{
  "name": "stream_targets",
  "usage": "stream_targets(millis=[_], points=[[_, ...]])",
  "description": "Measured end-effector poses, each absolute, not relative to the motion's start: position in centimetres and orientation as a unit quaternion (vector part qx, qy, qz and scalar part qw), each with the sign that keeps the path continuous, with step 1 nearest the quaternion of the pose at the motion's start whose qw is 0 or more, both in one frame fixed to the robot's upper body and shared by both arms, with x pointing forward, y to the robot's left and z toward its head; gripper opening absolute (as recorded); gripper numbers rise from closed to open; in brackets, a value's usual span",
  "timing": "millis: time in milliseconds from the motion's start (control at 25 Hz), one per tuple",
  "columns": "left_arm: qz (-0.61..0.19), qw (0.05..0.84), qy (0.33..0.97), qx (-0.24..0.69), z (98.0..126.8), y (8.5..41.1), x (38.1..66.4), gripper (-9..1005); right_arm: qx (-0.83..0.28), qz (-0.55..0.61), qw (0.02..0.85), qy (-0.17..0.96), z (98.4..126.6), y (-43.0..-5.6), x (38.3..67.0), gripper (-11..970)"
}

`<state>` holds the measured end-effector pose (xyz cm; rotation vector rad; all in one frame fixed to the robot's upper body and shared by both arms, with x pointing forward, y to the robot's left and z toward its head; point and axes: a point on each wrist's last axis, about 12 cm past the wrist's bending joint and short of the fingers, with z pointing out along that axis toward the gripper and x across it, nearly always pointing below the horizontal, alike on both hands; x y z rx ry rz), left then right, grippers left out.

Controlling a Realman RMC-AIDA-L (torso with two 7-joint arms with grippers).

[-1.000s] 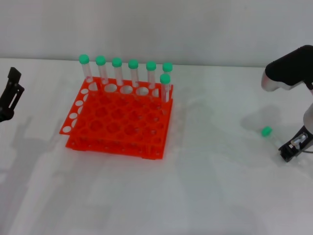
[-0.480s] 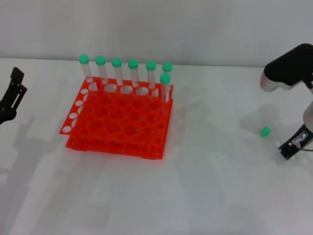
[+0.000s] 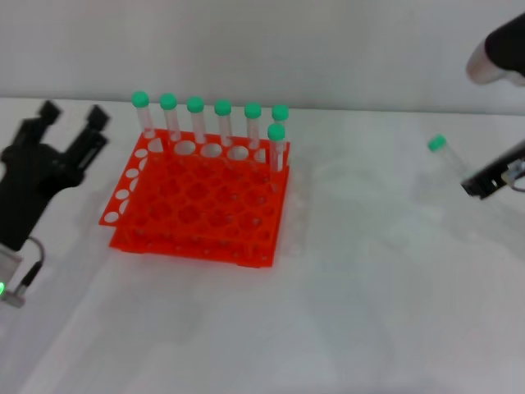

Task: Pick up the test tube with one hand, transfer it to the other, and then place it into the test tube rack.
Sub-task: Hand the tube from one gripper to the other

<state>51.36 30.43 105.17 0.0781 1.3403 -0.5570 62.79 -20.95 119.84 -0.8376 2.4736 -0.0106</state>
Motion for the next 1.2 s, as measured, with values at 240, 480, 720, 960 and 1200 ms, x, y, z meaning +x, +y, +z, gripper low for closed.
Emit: stream_targets(millis=[240,480,720,960,1200], points=[[-0.358,0.69,0.623,0.088,106.9,28.4,53.6,846,-0.342,0.059,0.369,0.862,120.8,-21.3,61.9,200],[-0.449,0.62,0.633,0.115,108.8,26.5,55.7,846,-0.374,0.111,0.443,0.807,119.4,-22.0,60.9,205],[-0.496,0.562,0.65,0.128,109.8,25.0,57.0,845,-0.401,0.171,0.495,0.752,118.2,-21.6,60.4,210],[-0.497,0.511,0.685,0.15,110.2,22.7,58.8,846,-0.429,0.175,0.5,0.731,117.7,-20.9,60.2,216],[-0.491,0.494,0.697,0.17,110.1,21.1,59.3,846,-0.467,0.175,0.498,0.709,117.8,-19.2,59.7,221]])
